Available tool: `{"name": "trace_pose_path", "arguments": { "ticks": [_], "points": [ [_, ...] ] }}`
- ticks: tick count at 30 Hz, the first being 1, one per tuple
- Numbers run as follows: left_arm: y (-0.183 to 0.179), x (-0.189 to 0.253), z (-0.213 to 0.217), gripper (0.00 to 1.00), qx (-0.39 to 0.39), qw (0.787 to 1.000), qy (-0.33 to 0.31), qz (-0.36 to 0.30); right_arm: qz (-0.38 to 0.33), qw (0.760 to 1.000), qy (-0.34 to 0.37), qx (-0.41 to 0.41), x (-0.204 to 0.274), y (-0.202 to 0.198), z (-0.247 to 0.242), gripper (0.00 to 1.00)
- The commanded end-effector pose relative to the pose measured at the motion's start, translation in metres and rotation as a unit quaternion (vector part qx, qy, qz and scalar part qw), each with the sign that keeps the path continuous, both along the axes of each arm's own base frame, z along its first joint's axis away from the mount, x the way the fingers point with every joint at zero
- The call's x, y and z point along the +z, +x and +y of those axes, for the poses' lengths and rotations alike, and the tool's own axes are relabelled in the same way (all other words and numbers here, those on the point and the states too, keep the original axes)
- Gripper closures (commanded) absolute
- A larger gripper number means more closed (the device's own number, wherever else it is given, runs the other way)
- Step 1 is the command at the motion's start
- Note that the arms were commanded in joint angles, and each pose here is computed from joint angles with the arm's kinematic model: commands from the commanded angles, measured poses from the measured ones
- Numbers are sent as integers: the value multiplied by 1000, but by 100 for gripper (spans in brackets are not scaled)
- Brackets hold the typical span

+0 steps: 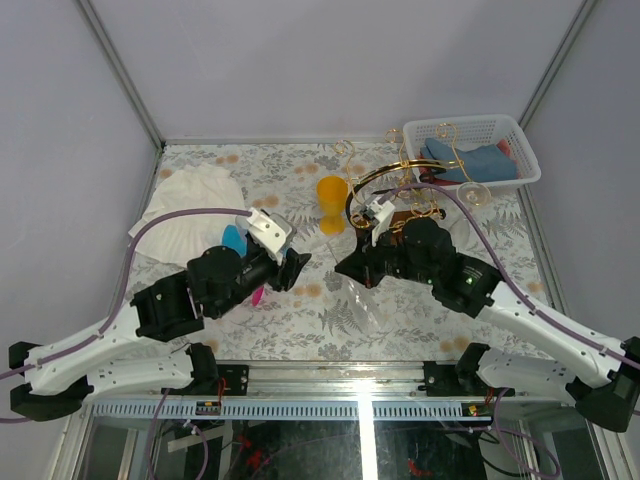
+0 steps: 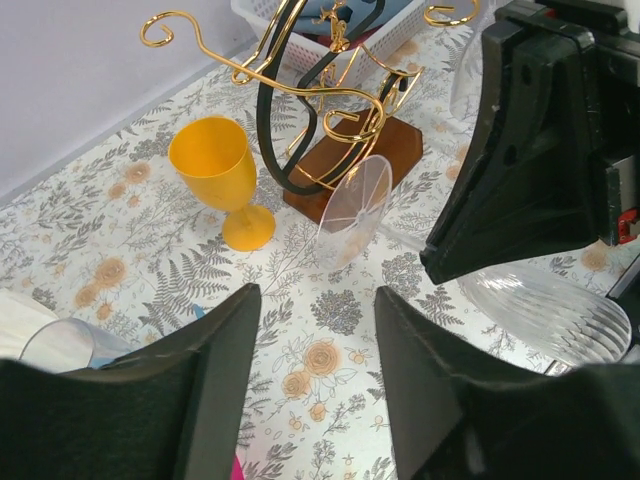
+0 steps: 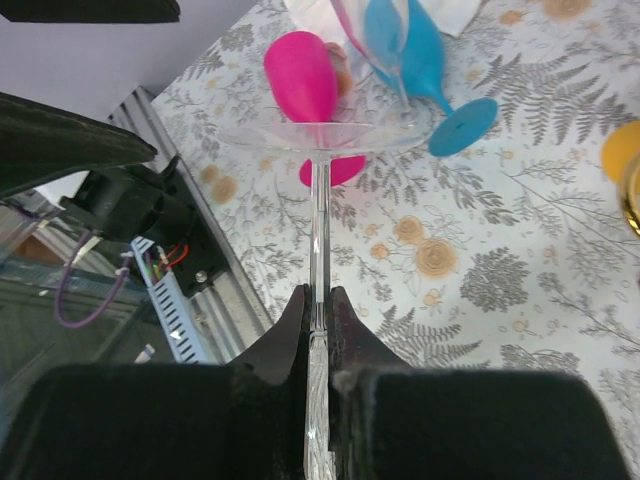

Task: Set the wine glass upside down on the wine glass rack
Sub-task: Turn the wine glass upside down at the wine rack.

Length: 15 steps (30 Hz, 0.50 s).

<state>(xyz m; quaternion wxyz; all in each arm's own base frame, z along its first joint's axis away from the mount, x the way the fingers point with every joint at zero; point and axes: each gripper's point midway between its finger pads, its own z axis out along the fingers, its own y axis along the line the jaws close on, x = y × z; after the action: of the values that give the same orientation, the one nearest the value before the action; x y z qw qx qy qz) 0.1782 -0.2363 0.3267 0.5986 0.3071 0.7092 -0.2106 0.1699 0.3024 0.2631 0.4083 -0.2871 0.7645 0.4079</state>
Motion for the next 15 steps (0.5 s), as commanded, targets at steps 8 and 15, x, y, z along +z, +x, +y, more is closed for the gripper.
{"name": "trace_pose_path", "arguments": {
  "ticks": [8,15],
  "points": [
    [11,48,1,28,43,994,-101,-1,-152,984,62,-68,27,13,-40,100],
    [31,47,-7,23,39,992,-113,31,-211,968,101,-93,24,13,-56,100]
  ]
}}
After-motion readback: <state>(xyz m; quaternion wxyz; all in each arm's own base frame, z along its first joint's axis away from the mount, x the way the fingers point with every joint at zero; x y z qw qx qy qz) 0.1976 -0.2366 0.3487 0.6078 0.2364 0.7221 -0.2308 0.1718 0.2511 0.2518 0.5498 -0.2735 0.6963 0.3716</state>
